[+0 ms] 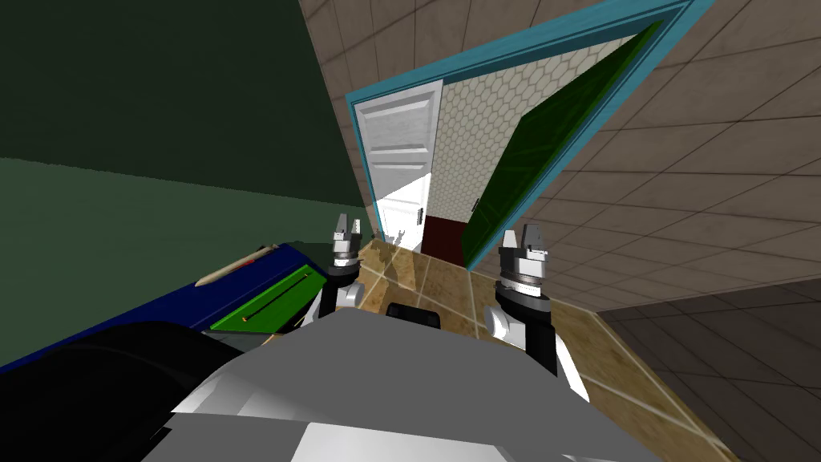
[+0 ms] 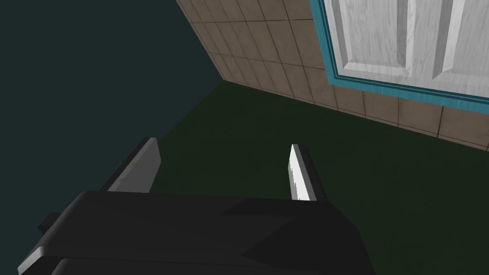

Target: Push the door open

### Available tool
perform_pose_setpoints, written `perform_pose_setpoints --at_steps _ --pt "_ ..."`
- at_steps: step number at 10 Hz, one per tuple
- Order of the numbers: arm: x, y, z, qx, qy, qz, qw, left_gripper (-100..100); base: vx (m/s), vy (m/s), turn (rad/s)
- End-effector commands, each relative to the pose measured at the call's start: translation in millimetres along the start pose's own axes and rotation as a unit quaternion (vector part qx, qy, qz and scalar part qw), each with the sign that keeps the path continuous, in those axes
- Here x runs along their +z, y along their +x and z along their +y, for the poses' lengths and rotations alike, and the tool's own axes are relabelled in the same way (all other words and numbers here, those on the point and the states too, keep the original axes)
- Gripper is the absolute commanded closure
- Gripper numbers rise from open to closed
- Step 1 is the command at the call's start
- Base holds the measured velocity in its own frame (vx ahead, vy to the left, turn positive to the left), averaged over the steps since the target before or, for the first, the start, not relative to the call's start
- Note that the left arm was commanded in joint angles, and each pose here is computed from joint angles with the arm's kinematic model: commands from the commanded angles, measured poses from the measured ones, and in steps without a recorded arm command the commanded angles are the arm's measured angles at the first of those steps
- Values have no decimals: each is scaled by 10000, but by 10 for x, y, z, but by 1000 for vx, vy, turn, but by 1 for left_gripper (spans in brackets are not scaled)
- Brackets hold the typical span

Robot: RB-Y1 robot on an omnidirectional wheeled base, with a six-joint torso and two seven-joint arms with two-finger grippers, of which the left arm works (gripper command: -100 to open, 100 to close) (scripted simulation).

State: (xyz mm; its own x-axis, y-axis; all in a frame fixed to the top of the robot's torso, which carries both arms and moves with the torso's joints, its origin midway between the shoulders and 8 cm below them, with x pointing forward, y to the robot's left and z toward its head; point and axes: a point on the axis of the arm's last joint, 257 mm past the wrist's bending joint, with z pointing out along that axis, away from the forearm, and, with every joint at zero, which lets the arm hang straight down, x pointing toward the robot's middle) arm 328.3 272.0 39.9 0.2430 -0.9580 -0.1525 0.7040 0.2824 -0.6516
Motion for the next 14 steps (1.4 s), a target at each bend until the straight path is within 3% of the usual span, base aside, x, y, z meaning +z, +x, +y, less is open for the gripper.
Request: perform_pose_setpoints --at_steps 1,8,12,14 --pt "-21 16 98 -173 -67 12 9998 -100 61 -2 -63" --pt "-134 78 556 -983 -393 -2 9944 -100 83 17 -85" --pt "-216 109 845 -1488 -605 -61 9870 -100 79 22 -84" --pt "-261 123 999 -1775 -715 -113 9815 -100 93 30 -106"
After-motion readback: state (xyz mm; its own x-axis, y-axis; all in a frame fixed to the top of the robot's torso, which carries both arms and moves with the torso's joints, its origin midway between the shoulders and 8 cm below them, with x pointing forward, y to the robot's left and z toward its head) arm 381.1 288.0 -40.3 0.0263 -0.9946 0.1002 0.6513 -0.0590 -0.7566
